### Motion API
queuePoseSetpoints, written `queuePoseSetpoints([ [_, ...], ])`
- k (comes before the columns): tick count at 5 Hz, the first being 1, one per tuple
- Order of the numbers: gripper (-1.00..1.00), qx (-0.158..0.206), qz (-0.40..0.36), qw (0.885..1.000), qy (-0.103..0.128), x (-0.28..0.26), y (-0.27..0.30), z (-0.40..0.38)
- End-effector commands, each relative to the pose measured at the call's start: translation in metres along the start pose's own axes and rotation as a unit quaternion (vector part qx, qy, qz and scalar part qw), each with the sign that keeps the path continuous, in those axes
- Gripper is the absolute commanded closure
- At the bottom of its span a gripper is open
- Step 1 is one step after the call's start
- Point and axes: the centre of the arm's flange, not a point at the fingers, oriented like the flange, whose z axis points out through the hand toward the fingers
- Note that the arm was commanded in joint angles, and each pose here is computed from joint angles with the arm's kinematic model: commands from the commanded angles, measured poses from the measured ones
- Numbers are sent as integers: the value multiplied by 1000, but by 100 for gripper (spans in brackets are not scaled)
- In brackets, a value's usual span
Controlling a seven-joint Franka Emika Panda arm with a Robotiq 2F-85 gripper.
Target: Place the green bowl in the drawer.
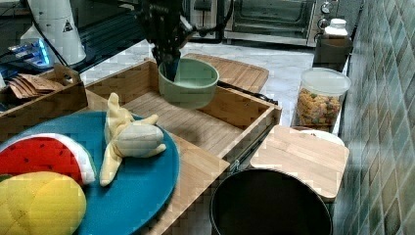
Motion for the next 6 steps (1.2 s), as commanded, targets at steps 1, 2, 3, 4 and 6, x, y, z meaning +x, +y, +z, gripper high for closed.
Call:
queuePoseSetpoints([
  [1,100,14,-9,1000,8,13,28,19],
  [2,100,8,-9,1000,-2,11,29,30],
  [3,100,22,-20,1000,3,13,31,51],
  [4,100,30,-21,999,6,16,33,61],
  [6,-100,35,-19,999,4,15,35,67],
])
